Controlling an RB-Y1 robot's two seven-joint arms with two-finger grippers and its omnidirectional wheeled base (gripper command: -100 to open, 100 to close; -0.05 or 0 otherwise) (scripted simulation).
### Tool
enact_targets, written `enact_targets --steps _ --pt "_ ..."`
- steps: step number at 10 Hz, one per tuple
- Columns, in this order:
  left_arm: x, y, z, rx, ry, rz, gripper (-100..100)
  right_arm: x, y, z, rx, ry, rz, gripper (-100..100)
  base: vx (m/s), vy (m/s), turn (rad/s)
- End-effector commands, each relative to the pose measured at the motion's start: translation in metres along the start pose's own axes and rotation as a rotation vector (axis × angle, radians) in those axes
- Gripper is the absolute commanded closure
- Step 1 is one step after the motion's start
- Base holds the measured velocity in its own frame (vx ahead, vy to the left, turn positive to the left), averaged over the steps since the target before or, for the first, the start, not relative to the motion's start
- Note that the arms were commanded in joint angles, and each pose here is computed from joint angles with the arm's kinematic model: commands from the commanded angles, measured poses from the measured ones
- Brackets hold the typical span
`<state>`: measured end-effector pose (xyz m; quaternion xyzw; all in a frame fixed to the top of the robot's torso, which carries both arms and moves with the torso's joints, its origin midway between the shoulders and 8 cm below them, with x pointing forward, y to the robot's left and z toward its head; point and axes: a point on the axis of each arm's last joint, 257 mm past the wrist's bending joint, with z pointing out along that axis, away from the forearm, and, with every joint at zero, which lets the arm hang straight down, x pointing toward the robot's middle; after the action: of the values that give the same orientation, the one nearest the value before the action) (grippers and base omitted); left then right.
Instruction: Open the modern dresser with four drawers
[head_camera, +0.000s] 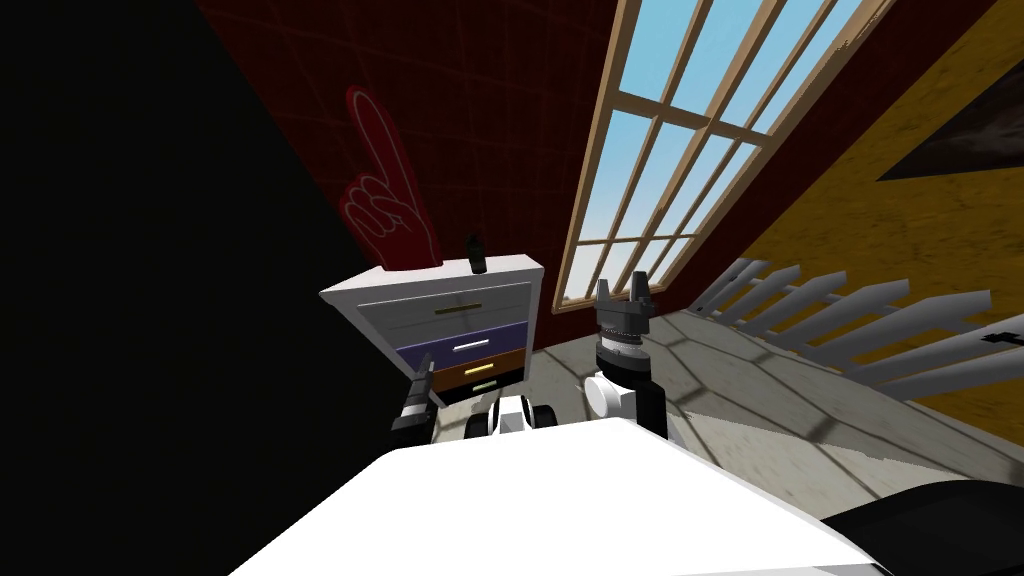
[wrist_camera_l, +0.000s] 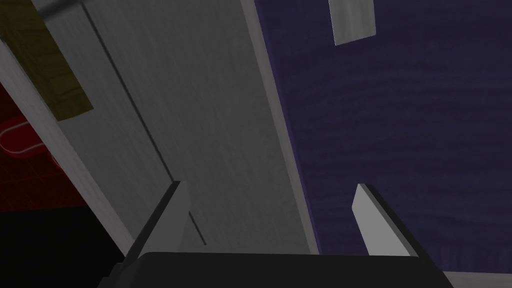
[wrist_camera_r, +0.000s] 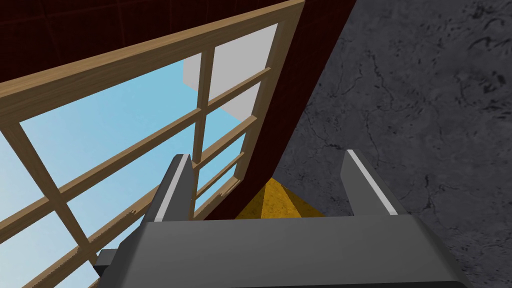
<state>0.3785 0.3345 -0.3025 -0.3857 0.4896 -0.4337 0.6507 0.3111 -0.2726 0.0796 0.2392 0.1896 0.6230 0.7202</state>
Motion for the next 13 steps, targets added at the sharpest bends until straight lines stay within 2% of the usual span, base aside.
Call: enact_targets --steps 1,4,8,9,10,11,12,13 --pt "0.011 0.021 -0.011 -0.046 0.005 -0.01 -100 0.0 0.0 0.0 0.0 0.0 0.0 0 0.087 -0.017 -0.012" --pt "0.03 0.042 -0.025 -0.1 0.006 -0.038 -100 0.0 0.0 0.0 0.0 0.0 0.0 0 0.084 -0.025 -0.011" --pt "0.061 0.053 -0.036 -0.144 -0.009 -0.102 -100 0.0 0.0 0.0 0.0 0.0 0.0 0 0.045 -0.015 -0.006" --pt "0.056 0.052 -0.035 -0.139 -0.007 -0.092 -100 0.0 0.0 0.0 0.0 0.0 0.0 0 0.01 -0.004 -0.001" --pt "0.054 0.05 -0.025 -0.14 -0.007 -0.093 -100 0.0 0.0 0.0 0.0 0.0 0.0 0 0.027 -0.006 -0.001" --pt "0.053 0.05 -0.021 -0.14 -0.007 -0.093 -100 0.0 0.0 0.0 0.0 0.0 0.0 0 0.047 -0.01 -0.002" --pt "0.053 0.05 -0.024 -0.138 -0.008 -0.093 -100 0.0 0.0 0.0 0.0 0.0 0.0 0 0.022 -0.005 -0.001" --pt "0.056 0.052 -0.033 -0.14 -0.007 -0.094 100 0.0 0.0 0.0 0.0 0.0 0.0 0 -0.021 0.005 0.003"
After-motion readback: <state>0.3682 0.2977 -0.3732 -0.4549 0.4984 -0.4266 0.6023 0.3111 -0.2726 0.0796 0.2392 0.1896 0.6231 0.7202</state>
